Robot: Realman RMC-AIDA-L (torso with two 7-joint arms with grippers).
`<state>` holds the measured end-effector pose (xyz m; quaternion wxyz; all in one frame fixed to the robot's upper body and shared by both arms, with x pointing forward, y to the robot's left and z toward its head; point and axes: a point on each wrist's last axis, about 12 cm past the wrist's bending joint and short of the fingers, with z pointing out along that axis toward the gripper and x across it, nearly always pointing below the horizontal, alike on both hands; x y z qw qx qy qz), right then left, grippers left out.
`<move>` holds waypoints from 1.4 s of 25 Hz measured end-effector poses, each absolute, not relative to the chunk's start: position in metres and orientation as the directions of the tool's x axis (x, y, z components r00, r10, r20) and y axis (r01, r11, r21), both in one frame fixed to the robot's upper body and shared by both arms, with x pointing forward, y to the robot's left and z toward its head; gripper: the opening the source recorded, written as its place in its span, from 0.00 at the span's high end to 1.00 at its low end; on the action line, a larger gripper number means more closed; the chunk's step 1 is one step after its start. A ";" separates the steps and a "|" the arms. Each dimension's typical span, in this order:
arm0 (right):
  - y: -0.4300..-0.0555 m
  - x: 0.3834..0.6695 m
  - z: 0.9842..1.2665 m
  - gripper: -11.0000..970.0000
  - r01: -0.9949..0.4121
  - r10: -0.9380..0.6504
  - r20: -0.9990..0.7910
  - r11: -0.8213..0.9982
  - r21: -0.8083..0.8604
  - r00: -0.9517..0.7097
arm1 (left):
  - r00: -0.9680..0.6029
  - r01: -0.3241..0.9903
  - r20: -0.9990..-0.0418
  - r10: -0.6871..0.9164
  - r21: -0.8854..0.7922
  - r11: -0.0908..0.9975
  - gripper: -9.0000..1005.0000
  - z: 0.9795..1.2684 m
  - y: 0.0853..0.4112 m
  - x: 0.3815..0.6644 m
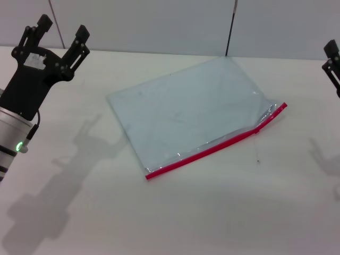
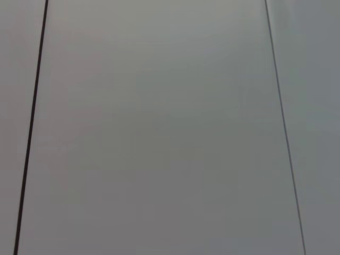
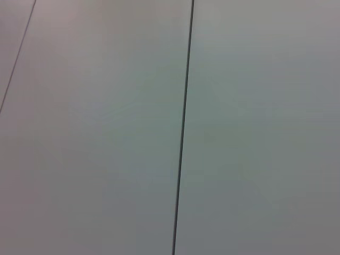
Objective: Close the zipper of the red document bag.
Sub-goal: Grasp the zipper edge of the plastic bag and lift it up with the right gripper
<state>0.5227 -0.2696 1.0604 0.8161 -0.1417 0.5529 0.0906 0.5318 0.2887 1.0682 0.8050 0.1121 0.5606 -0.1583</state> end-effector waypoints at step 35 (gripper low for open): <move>-0.297 0.588 1.060 0.14 -0.425 0.334 -0.876 0.777 0.464 -0.348 | 0.329 0.349 -0.943 -0.046 0.077 0.934 0.16 1.065 0.287 0.533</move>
